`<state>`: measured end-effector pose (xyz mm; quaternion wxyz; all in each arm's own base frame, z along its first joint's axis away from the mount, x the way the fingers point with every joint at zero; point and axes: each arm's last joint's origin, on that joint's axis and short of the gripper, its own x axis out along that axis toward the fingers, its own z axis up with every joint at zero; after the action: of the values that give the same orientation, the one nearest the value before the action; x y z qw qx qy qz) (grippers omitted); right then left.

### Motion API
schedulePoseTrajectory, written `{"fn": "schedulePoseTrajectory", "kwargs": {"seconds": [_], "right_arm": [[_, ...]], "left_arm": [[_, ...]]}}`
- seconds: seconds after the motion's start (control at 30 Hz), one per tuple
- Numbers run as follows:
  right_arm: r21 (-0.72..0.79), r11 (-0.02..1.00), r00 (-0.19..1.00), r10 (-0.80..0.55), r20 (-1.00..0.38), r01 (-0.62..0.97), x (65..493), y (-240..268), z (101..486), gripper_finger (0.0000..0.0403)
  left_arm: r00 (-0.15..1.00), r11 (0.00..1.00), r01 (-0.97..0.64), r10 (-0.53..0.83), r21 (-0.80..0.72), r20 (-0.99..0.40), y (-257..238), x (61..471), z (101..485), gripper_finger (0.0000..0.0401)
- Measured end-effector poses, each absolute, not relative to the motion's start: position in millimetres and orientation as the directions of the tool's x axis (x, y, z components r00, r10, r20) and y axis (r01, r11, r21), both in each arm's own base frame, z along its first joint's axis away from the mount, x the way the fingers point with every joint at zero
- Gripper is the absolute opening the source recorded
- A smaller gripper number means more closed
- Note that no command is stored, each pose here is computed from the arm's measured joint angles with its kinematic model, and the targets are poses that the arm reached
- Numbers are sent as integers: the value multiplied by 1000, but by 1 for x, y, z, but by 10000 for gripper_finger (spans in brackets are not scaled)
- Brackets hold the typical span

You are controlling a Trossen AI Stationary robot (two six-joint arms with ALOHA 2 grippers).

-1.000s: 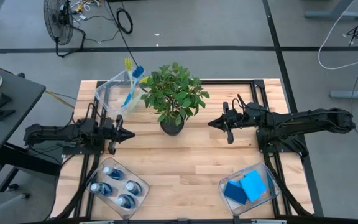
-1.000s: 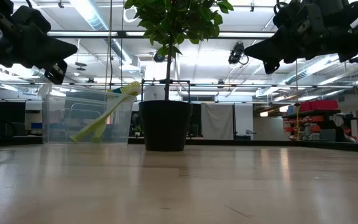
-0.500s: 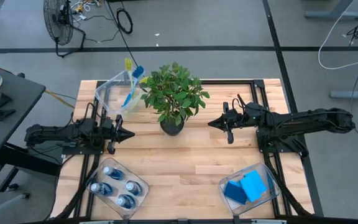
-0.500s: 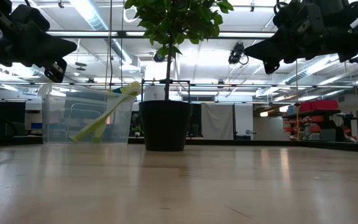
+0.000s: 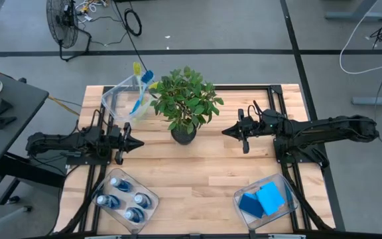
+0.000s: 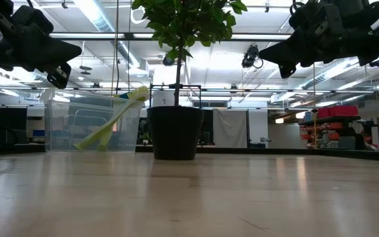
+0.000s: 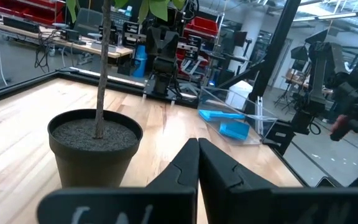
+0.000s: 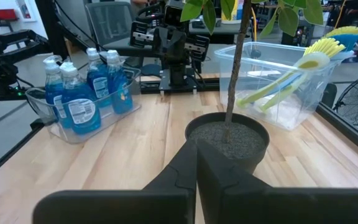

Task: Pick & Place Kitchen Sink Supplies
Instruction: Return to Home Position

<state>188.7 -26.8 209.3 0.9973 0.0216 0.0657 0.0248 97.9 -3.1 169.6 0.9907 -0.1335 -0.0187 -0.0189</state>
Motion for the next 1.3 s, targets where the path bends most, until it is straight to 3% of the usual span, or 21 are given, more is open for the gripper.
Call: {"fn": "schedulePoseTrajectory", "kwargs": {"seconds": [1.3], "right_arm": [[18, 991, 985, 131, -108, -130, 182, -23, 207, 9]], "left_arm": [[999, 964, 43, -32, -264, 43, -3, 98, 170, 7]]}}
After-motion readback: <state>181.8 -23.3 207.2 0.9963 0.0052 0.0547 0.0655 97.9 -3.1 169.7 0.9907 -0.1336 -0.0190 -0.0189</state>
